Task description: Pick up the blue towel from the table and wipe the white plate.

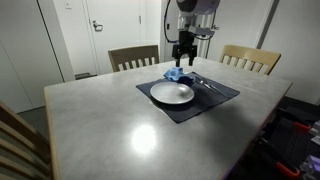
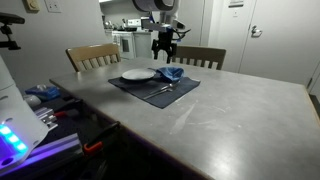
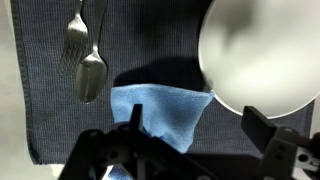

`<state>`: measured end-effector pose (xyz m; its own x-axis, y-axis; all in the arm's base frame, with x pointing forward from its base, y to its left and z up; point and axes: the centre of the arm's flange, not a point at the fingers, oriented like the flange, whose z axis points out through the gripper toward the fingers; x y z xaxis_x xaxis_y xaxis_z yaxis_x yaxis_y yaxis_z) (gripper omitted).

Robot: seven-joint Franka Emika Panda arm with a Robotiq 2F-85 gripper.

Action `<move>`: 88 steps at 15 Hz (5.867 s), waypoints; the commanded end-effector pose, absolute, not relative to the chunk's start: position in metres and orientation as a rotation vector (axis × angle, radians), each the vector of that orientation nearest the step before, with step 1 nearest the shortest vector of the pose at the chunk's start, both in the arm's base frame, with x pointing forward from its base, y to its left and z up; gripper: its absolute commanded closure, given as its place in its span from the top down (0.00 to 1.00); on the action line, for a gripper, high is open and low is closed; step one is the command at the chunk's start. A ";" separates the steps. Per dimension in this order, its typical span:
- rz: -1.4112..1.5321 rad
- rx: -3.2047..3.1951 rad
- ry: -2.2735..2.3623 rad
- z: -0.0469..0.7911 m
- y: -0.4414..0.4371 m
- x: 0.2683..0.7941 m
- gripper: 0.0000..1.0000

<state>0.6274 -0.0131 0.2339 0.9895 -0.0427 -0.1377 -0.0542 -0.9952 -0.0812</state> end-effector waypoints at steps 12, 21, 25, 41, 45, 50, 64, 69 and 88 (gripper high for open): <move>0.078 -3.015 0.424 0.154 -0.037 0.628 1.00; 0.009 -3.041 0.458 0.168 -0.046 0.619 0.35; -0.039 -3.075 0.497 0.190 -0.050 0.623 0.11; 0.207 -3.049 -0.003 0.268 0.024 0.532 0.02; 0.218 -3.031 -0.190 0.262 0.054 0.526 0.02; 0.190 -2.963 -0.245 0.247 0.075 0.532 0.02; 0.397 -3.025 -0.331 0.183 0.103 0.529 0.02; 0.537 -2.971 -0.435 0.183 0.116 0.526 0.02; 0.060 -2.925 -0.320 0.181 0.099 0.610 0.02</move>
